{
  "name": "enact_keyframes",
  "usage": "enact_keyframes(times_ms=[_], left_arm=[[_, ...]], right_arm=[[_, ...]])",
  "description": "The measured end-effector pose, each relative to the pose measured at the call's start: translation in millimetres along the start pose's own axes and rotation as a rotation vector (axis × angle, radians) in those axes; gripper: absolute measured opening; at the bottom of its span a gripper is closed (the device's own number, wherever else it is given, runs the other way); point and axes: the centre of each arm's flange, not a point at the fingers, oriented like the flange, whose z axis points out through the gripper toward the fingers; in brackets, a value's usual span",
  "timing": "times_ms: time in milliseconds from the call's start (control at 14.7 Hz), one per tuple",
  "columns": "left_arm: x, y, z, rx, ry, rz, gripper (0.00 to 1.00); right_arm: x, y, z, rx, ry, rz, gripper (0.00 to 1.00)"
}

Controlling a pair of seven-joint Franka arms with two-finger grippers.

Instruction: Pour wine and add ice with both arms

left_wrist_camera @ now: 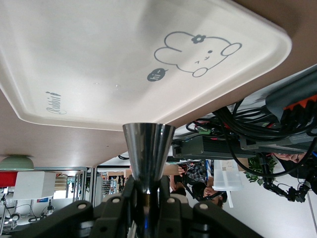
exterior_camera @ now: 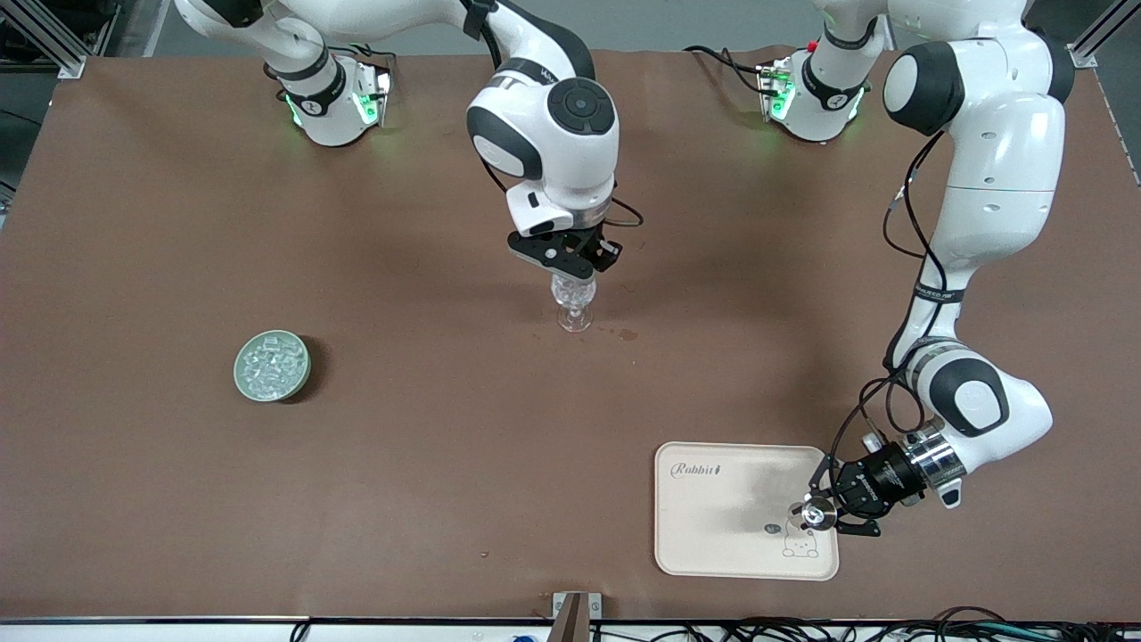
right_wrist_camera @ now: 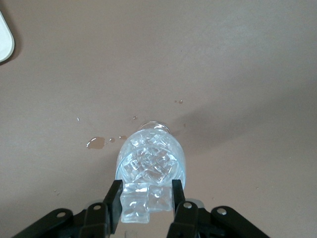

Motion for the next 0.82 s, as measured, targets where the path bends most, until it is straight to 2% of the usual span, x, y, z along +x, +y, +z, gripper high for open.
enact_keyframes(times_ms=[272, 476, 817], left_arm=[[33, -4, 5, 0.008, 0.015, -0.007, 0.21], [52, -7, 10, 0.002, -0.009, -0.018, 0.21], [37, -13, 26, 0.006, -0.072, -0.034, 0.21]], right_arm=[[2, 1, 1, -0.004, 0.002, 0.001, 0.44], [3, 1, 1, -0.010, 0.013, -0.002, 0.44], [3, 2, 4, -0.021, 0.024, -0.008, 0.44]])
